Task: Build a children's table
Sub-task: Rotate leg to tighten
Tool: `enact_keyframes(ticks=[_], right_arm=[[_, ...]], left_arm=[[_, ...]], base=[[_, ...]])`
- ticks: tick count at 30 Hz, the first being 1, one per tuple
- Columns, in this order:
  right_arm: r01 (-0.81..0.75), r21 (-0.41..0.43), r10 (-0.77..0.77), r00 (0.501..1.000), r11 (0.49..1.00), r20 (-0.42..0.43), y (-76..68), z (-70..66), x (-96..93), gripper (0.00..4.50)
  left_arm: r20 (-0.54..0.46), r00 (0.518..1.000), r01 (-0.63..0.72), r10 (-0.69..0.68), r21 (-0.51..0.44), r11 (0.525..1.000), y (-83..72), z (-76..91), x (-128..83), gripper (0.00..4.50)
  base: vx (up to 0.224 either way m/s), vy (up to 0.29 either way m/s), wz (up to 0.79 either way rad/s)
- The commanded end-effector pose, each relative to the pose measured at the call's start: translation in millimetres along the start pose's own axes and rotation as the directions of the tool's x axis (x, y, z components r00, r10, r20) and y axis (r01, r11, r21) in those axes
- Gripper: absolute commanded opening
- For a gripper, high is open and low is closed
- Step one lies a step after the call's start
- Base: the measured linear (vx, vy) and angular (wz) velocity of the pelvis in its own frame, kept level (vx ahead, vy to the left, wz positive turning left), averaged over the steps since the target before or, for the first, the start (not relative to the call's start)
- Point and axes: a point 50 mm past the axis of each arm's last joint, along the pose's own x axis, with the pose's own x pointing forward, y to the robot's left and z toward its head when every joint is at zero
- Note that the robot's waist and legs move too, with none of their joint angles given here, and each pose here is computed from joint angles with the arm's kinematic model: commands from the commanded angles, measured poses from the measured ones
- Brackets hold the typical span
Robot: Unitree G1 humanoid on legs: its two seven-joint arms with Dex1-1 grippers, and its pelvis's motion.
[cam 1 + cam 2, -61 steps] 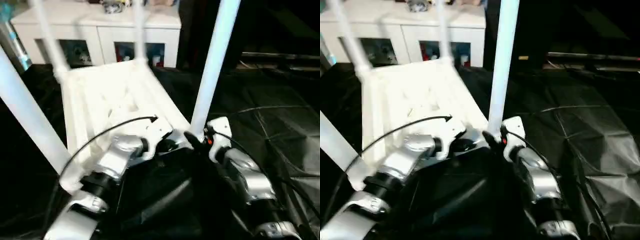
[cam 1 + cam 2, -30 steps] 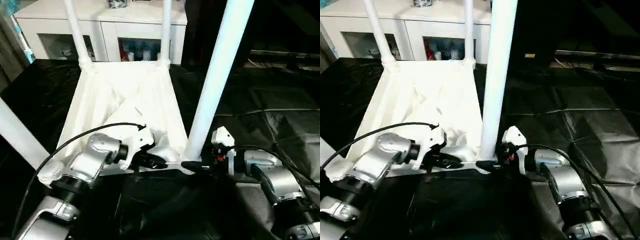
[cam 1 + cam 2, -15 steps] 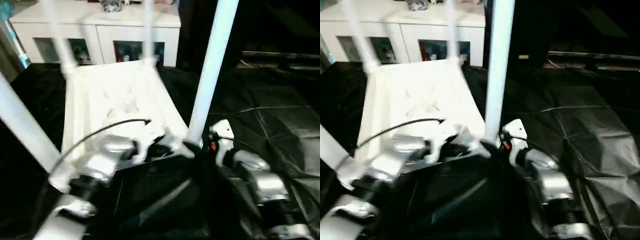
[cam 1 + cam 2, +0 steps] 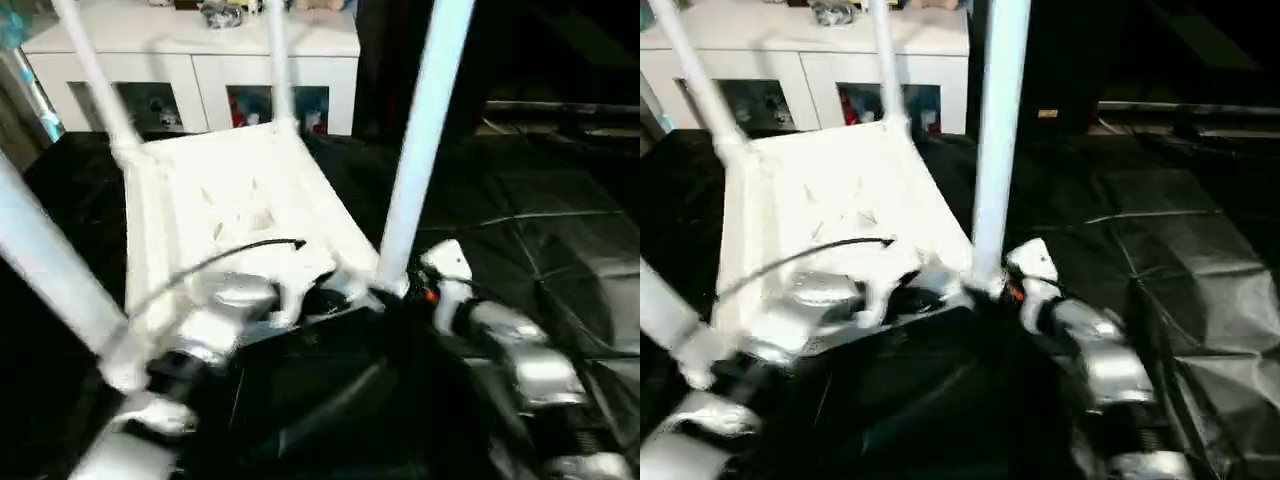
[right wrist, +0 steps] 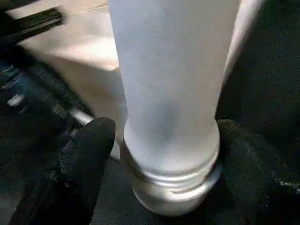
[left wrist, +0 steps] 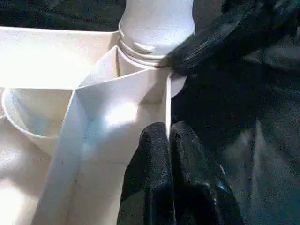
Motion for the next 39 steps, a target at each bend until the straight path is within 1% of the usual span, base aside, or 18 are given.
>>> enact_keyframes(ticks=[1, 5, 6, 8, 9, 14, 18, 21, 23, 25, 27, 29, 31, 32, 34, 35, 37, 39], right_arm=[[-0.239, -0.007, 0.238, 0.971, 0.971, -0.027, 24.5, -2.3, 12.1, 3.64], [-0.266, -0.026, 0.264, 0.963, 0.964, -0.046, 15.4, 1.0, 1.9, 3.64], [-0.279, -0.032, 0.277, 0.959, 0.960, -0.051, 12.3, 3.1, -1.7, 3.33], [-0.293, -0.043, 0.290, 0.955, 0.955, -0.059, 8.5, 5.5, -4.7, 3.33], [-0.295, -0.043, 0.292, 0.955, 0.955, -0.056, 7.8, 6.2, -4.5, 3.16], [-0.316, -0.040, 0.315, 0.948, 0.948, -0.040, 10.8, 8.2, -1.1, 2.81], [-0.331, -0.023, 0.330, 0.943, 0.943, -0.029, 16.4, 5.8, 3.0, 2.73], [-0.287, -0.007, 0.286, 0.958, 0.958, -0.035, 16.2, 0.7, 5.7, 2.71], [-0.133, 0.012, 0.133, 0.990, 0.991, -0.044, 12.0, -8.3, 13.3, 2.70], [-0.038, 0.037, 0.039, 0.998, 0.999, -0.050, 10.2, -13.3, 18.4, 2.70], [0.028, 0.065, -0.025, 0.998, 0.997, -0.054, 10.1, -17.1, 22.9, 2.70], [0.172, 0.122, -0.166, 0.985, 0.978, -0.056, 12.5, -22.1, 35.8, 2.70], [0.246, 0.151, -0.239, 0.969, 0.958, -0.060, 18.6, -22.4, 48.8, 2.69], [0.247, 0.141, -0.241, 0.969, 0.959, -0.063, 21.8, -21.7, 53.1, 2.69], [0.169, 0.087, -0.168, 0.986, 0.982, -0.020, 35.7, -14.9, 65.2, 2.69], [0.111, 0.100, -0.112, 0.994, 0.989, 0.004, 41.3, -12.3, 67.1, 3.04], [0.057, 0.098, -0.059, 0.998, 0.994, 0.023, 45.3, -9.9, 67.1, 3.39], [0.031, 0.095, -0.034, 0.999, 0.995, 0.030, 44.3, -8.8, 63.8, 3.49]], left_arm=[[0.041, 0.992, 0.120, -0.123, 0.064, 0.991, -10.7, 11.1, 2.5, 0.00], [0.002, 0.990, 0.144, -0.144, 0.070, 0.987, -7.5, 4.7, -10.0, 0.00], [-0.014, 0.988, 0.152, -0.151, 0.074, 0.986, -5.8, 2.5, -15.1, 0.00], [-0.028, 0.987, 0.162, -0.160, 0.078, 0.984, -3.3, 0.3, -22.1, 0.00], [-0.029, 0.986, 0.164, -0.162, 0.079, 0.983, -2.8, -0.1, -23.5, 0.00], [-0.026, 0.986, 0.168, -0.166, 0.079, 0.983, -3.3, -0.1, -24.5, 0.00], [-0.022, 0.990, 0.141, -0.140, 0.074, 0.987, -3.6, -0.2, -20.3, 0.00], [-0.017, 0.995, 0.096, -0.095, 0.062, 0.993, -1.8, -0.2, -16.1, 0.00], [0.005, 1.000, 0.010, -0.010, 0.037, 0.999, 2.3, 3.3, -6.6, 0.00], [0.013, 0.999, -0.034, 0.033, 0.026, 0.999, 4.3, 5.7, -0.7, 0.00], [0.019, 0.998, -0.062, 0.061, 0.015, 0.998, 4.9, 7.7, 4.9, 0.00], [0.039, 0.992, -0.120, 0.120, -0.008, 0.993, 4.1, 13.9, 20.0, 0.00], [0.056, 0.988, -0.141, 0.142, -0.024, 0.990, 0.0, 20.2, 33.6, 0.00], [0.062, 0.987, -0.145, 0.146, -0.026, 0.989, -1.6, 22.1, 37.4, 0.00], [0.085, 0.987, -0.137, 0.139, -0.027, 0.990, -8.1, 27.0, 47.2, 0.00], [0.094, 0.987, -0.131, 0.132, -0.024, 0.991, -9.7, 28.3, 48.9, 0.00], [0.112, 0.986, -0.119, 0.120, -0.014, 0.993, -11.2, 30.1, 49.4, 0.00], [0.123, 0.987, -0.104, 0.104, -0.004, 0.995, -11.7, 30.5, 47.4, 0.00]], base=[[0.000, 0.000, 0.00], [0.000, 0.000, 0.00], [0.000, 0.000, 0.00], [0.000, 0.000, 0.00], [0.000, 0.000, 0.00], [0.000, 0.000, 0.00], [0.000, 0.000, 0.00], [0.000, 0.000, 0.00], [0.000, 0.000, 0.00], [0.000, 0.000, 0.00], [0.000, 0.000, 0.00], [0.000, 0.000, 0.00], [0.000, 0.000, 0.00], [0.000, 0.000, 0.00], [0.000, 0.000, 0.00], [0.000, 0.000, 0.00], [0.000, 0.000, 0.00], [0.000, 0.000, 0.00]])
